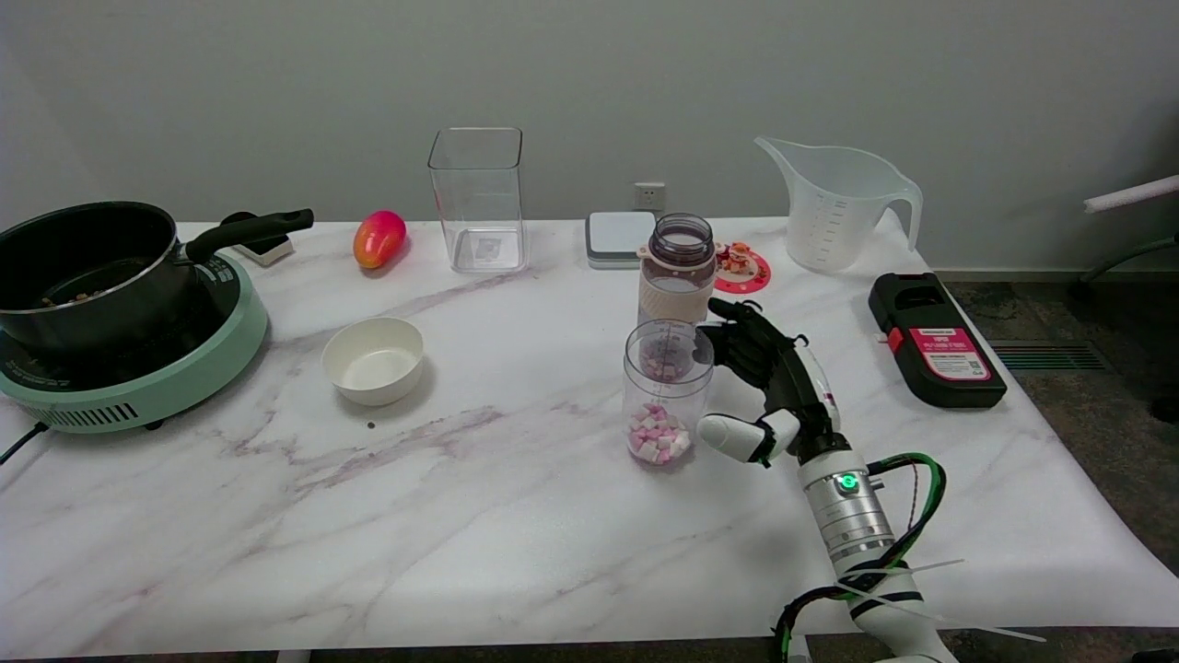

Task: Pick up the measuring cup.

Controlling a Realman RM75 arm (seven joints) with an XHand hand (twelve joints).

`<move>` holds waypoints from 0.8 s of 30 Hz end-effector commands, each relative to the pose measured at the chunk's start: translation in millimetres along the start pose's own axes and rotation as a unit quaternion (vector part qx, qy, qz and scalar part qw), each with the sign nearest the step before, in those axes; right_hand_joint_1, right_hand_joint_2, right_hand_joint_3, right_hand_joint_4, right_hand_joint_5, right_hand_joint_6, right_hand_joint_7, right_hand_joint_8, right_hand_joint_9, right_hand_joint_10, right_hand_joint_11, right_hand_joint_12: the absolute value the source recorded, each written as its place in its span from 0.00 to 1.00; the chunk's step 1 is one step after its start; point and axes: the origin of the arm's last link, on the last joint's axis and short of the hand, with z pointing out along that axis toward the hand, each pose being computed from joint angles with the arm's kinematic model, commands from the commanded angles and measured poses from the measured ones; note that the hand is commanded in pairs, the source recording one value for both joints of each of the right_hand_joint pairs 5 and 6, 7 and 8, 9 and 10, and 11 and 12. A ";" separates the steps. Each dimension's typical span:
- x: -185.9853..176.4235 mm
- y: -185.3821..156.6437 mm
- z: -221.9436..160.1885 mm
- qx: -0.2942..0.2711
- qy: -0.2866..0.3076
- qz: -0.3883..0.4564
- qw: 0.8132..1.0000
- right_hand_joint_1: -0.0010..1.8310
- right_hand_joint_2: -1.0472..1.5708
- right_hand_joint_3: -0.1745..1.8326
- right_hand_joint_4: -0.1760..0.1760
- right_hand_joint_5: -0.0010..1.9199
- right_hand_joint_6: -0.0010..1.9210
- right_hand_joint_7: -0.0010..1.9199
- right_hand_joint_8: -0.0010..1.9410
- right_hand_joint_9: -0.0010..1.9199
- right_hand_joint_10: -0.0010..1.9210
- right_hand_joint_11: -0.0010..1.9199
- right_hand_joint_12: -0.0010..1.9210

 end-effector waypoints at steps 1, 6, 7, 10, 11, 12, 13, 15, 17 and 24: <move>-19.0 -2.2 -11.3 0.007 -0.021 0.007 1.000 0.61 0.27 0.53 0.50 0.28 0.28 0.35 0.35 0.33 0.33 0.33 0.33; -22.7 -3.2 -20.3 0.003 -0.018 0.018 1.000 0.61 0.30 0.52 0.50 0.40 0.40 0.36 0.36 0.33 0.33 0.34 0.34; -23.5 -2.8 -21.4 0.001 -0.018 0.019 1.000 0.61 0.31 0.52 0.50 0.42 0.42 0.36 0.36 0.33 0.33 0.34 0.34; -24.7 -2.6 -20.8 -0.001 -0.020 0.020 1.000 0.61 0.31 0.53 0.50 0.43 0.43 0.36 0.36 0.33 0.33 0.34 0.34; -24.7 -2.8 -19.9 0.000 -0.021 0.019 1.000 0.61 0.31 0.53 0.50 0.44 0.44 0.36 0.36 0.33 0.33 0.34 0.34; -24.3 -2.9 -18.2 0.001 -0.021 0.018 1.000 0.61 0.31 0.53 0.50 0.44 0.44 0.36 0.36 0.33 0.33 0.34 0.34; -23.8 -3.0 -16.9 0.002 -0.022 0.017 1.000 0.61 0.31 0.53 0.50 0.44 0.44 0.36 0.36 0.33 0.33 0.34 0.34; -23.5 -2.7 -14.4 0.002 -0.023 0.015 1.000 0.61 0.31 0.54 0.50 0.44 0.44 0.36 0.36 0.33 0.33 0.34 0.34; -22.9 -2.8 -10.6 0.004 -0.025 0.012 1.000 0.61 0.31 0.55 0.50 0.44 0.44 0.36 0.36 0.33 0.33 0.34 0.34; -20.9 -3.9 -2.7 0.008 -0.028 0.008 1.000 0.61 0.31 0.57 0.50 0.43 0.43 0.36 0.36 0.33 0.33 0.34 0.34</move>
